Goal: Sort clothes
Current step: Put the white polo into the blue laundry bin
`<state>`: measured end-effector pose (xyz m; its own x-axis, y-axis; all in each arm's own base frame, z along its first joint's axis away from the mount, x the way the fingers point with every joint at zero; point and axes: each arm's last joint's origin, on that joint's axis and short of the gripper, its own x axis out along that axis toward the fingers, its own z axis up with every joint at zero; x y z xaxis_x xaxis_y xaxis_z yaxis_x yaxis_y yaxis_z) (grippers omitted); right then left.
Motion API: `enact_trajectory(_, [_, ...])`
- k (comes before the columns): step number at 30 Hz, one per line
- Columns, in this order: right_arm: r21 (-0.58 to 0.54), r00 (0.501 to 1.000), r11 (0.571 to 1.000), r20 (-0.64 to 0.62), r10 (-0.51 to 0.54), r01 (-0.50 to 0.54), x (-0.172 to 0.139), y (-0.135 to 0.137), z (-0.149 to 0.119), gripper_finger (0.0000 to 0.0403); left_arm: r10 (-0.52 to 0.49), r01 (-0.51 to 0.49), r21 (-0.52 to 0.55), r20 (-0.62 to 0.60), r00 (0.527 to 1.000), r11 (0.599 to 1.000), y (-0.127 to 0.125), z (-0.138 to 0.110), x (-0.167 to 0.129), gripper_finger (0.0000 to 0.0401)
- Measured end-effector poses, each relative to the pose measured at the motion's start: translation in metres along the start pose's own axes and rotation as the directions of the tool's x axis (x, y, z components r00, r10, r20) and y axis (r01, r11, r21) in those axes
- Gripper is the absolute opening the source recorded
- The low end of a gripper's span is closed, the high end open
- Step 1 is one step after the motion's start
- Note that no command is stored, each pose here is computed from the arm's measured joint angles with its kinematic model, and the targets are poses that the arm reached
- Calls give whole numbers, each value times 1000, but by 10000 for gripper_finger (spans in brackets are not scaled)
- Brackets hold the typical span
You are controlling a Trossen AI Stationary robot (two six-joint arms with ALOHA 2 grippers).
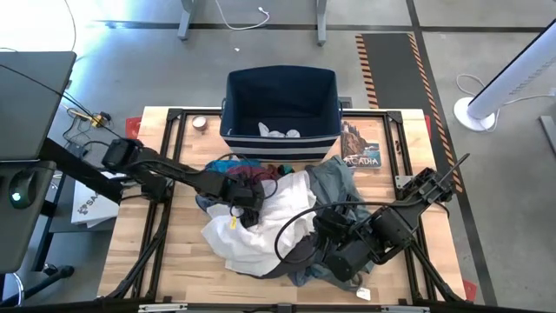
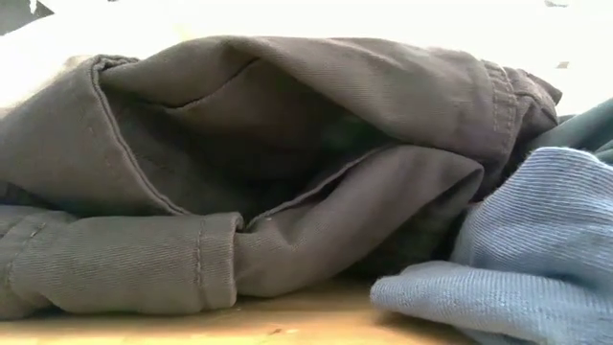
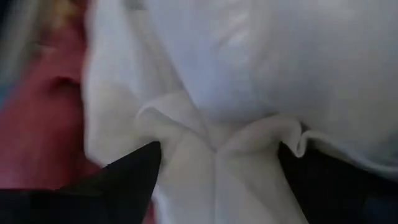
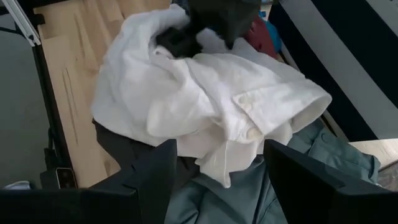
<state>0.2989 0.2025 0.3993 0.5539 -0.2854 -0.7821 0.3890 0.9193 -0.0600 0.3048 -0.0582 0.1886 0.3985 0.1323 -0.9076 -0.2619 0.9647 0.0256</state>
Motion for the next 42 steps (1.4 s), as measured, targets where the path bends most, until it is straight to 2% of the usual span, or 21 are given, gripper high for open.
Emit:
enact_trajectory(3, [0, 1000, 1000, 0, 0, 0, 0, 0, 0, 238, -104, 100, -61, -58, 993, 993, -7, 0, 17, 308])
enact_trajectory(6, [-2, 1000, 1000, 0, 0, 0, 0, 0, 0, 238, -167, 154, -119, -104, 980, 981, -13, -3, 28, 259])
enact_trajectory(8, [-9, 1000, 1000, 0, 0, 0, 0, 0, 0, 238, -200, 184, -129, -119, 973, 974, -18, -5, 30, 205])
enact_trajectory(12, [-24, 1000, 1000, 6, -7, 7, 1, -1, 1, 238, -224, 208, -131, -124, 967, 969, -21, -6, 25, 60])
enact_trajectory(13, [-22, 1000, 1000, 6, -9, 9, 1, -1, 2, 238, -228, 213, -132, -117, 967, 968, -21, -6, 21, 34])
enact_trajectory(14, [-24, 1000, 1000, 7, -11, 11, 2, -2, 2, 238, -232, 217, -134, -105, 967, 967, -20, -5, 17, 23])
enact_trajectory(18, [-39, 1000, 999, 7, -18, 19, 4, -4, 5, 238, -211, 207, -183, -4, 978, 961, -10, 2, -10, 32])
enact_trajectory(21, [-43, 1000, 999, 8, -23, 23, 5, -5, 6, 238, -199, 223, -215, 128, 972, 951, 2, 9, -41, 22])
enact_trajectory(24, [-48, 1000, 999, 8, -25, 25, 5, -6, 7, 238, -189, 262, -252, 280, 941, 932, 15, 13, -78, 21])
enact_trajectory(27, [-50, 1000, 998, 11, -28, 28, 5, -6, 7, 238, -185, 330, -282, 438, 880, 901, 26, 13, -115, 21])
enact_trajectory(30, [-50, 999, 998, 22, -36, 37, 5, -6, 7, 238, -172, 404, -282, 595, 785, 870, 37, 11, -150, 21])
enact_trajectory(36, [-45, 998, 998, 33, -48, 50, 6, -7, 8, 238, -142, 554, -239, 818, 557, 797, 54, 6, -204, 21])
enact_trajectory(42, [-32, 998, 998, 39, -54, 55, 7, -8, 9, 238, -123, 679, -131, 942, 312, 722, 62, 7, -240, 21])
